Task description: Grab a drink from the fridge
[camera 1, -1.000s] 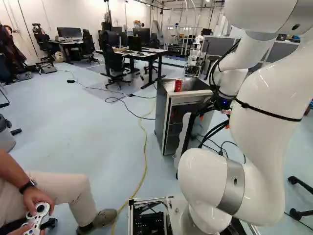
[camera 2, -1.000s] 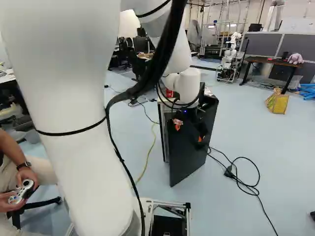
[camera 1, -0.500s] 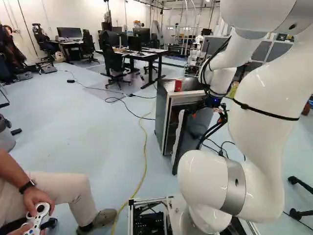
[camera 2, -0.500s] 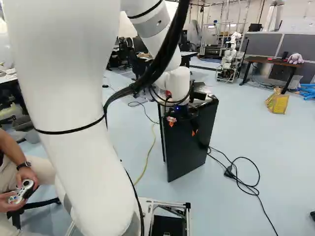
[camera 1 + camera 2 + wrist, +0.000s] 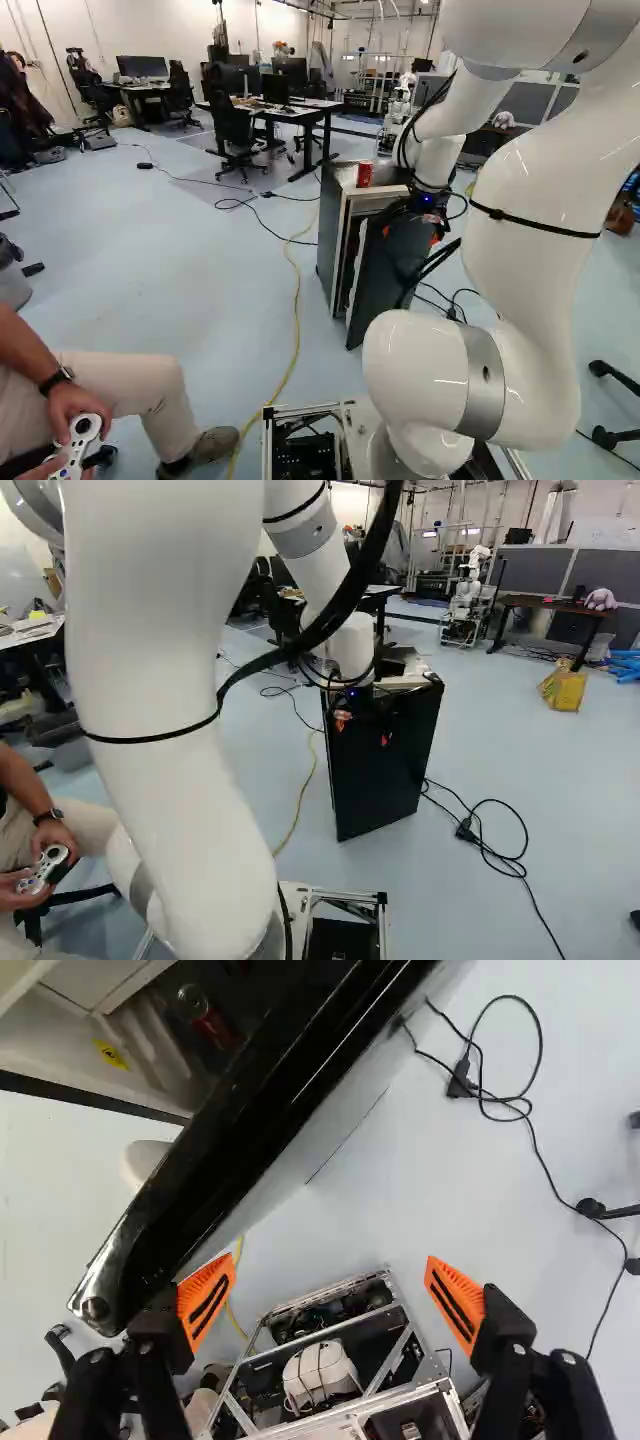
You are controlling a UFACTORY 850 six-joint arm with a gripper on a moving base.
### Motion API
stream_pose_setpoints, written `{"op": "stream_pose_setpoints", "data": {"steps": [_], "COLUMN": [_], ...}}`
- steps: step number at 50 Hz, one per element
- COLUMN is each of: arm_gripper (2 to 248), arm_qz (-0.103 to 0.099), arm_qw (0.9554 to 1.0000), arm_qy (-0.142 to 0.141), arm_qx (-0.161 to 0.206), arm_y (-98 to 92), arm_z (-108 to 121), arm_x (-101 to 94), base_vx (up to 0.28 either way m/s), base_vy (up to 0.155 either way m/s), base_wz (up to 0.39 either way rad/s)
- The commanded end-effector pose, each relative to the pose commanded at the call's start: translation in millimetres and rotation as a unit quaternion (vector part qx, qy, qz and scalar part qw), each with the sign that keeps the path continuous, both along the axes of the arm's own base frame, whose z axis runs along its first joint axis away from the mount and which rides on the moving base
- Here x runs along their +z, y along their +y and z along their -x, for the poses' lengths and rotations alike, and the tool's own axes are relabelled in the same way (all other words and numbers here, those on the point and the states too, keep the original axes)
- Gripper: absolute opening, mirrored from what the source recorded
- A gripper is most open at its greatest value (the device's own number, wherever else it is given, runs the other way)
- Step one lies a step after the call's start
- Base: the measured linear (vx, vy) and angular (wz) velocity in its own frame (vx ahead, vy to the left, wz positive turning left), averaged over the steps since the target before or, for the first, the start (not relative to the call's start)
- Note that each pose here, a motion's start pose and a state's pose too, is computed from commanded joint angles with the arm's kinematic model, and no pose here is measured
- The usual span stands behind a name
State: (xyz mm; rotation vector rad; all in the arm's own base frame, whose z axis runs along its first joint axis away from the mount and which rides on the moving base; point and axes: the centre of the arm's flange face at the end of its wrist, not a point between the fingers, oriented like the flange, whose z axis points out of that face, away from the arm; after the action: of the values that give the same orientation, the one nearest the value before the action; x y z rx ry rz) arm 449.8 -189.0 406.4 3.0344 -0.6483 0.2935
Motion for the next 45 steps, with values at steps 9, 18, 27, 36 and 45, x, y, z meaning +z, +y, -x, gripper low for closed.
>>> {"op": "stream_pose_setpoints", "data": {"steps": [9,18,27,36,45], "arm_gripper": [247,247,247,247,247], "arm_qz": [0.000,0.001,0.005,0.010,0.015], "arm_qw": [1.0000,1.0000,0.9999,0.9997,0.9993], "arm_qy": [0.000,-0.003,-0.010,-0.022,-0.033], "arm_qx": [0.003,0.003,0.003,0.003,0.002], "arm_y": [1.6,1.7,1.1,0.2,-1.2], "arm_z": [-2.7,-3.4,-4.8,-6.8,-10.1], "arm_x": [0.0,0.1,0.4,0.9,-1.0], "base_vx": [0.000,0.000,0.000,0.000,0.000], "base_vy": [0.000,0.000,0.000,0.000,0.000], "base_wz": [0.000,0.000,0.000,0.000,0.000]}}
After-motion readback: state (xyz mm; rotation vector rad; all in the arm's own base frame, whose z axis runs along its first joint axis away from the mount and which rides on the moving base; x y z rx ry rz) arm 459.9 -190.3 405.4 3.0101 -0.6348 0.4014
